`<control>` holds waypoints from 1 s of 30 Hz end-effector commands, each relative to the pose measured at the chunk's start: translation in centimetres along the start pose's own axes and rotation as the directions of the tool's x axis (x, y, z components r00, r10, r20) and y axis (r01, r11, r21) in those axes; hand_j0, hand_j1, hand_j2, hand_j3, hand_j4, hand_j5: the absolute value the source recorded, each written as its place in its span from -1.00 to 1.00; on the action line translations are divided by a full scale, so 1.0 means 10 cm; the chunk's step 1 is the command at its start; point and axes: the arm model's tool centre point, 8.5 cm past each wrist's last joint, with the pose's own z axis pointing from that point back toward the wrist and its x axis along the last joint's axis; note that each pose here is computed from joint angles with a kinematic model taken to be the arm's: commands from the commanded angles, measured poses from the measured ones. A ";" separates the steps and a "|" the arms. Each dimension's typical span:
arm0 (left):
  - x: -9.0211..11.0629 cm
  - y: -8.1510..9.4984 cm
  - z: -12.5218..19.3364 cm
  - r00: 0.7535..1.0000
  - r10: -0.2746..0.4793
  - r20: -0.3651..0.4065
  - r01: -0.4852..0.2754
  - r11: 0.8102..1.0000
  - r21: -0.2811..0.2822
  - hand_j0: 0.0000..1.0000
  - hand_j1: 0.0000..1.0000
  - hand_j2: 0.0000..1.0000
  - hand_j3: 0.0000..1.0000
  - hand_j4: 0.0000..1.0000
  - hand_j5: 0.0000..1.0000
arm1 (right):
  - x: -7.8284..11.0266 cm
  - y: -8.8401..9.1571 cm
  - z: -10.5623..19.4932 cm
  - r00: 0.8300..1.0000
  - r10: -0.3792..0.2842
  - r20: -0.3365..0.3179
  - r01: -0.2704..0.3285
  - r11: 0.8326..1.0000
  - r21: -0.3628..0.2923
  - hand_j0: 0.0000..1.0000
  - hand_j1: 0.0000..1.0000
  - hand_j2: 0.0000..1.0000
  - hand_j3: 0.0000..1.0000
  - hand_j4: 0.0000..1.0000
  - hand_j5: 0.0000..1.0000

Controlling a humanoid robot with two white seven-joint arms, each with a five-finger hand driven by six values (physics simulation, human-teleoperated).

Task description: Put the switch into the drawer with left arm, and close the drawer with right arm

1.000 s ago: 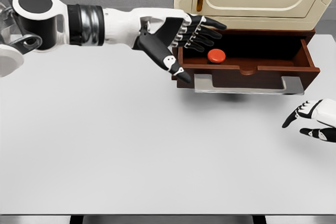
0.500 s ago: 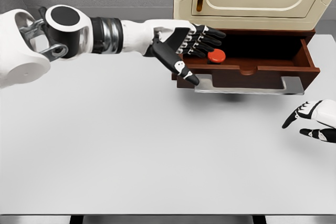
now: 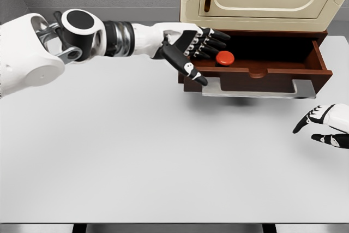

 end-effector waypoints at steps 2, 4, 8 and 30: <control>0.00 -0.02 -0.08 1.000 -0.003 -0.004 0.003 1.000 -0.008 1.00 1.00 1.00 1.00 1.00 1.00 | 0.00 -0.01 0.00 1.000 -0.006 0.002 0.006 1.000 -0.004 0.20 0.20 0.20 0.20 0.20 0.20; 0.02 -0.05 -0.12 1.000 -0.005 0.000 0.005 1.000 -0.018 1.00 1.00 1.00 1.00 1.00 1.00 | 0.00 -0.01 0.00 1.000 -0.006 0.001 0.006 1.000 -0.004 0.20 0.20 0.20 0.20 0.20 0.20; 0.03 -0.07 -0.15 1.000 -0.004 0.002 0.004 1.000 -0.023 1.00 1.00 1.00 1.00 1.00 1.00 | 0.00 -0.01 0.00 1.000 -0.006 0.002 0.006 1.000 -0.004 0.20 0.20 0.20 0.20 0.20 0.20; 0.49 -0.23 -0.06 0.989 -0.102 0.110 0.114 0.987 -0.114 1.00 1.00 1.00 1.00 1.00 1.00 | -0.02 -0.01 0.13 0.999 -0.026 -0.022 0.025 0.999 -0.024 0.19 0.19 0.19 0.19 0.19 0.19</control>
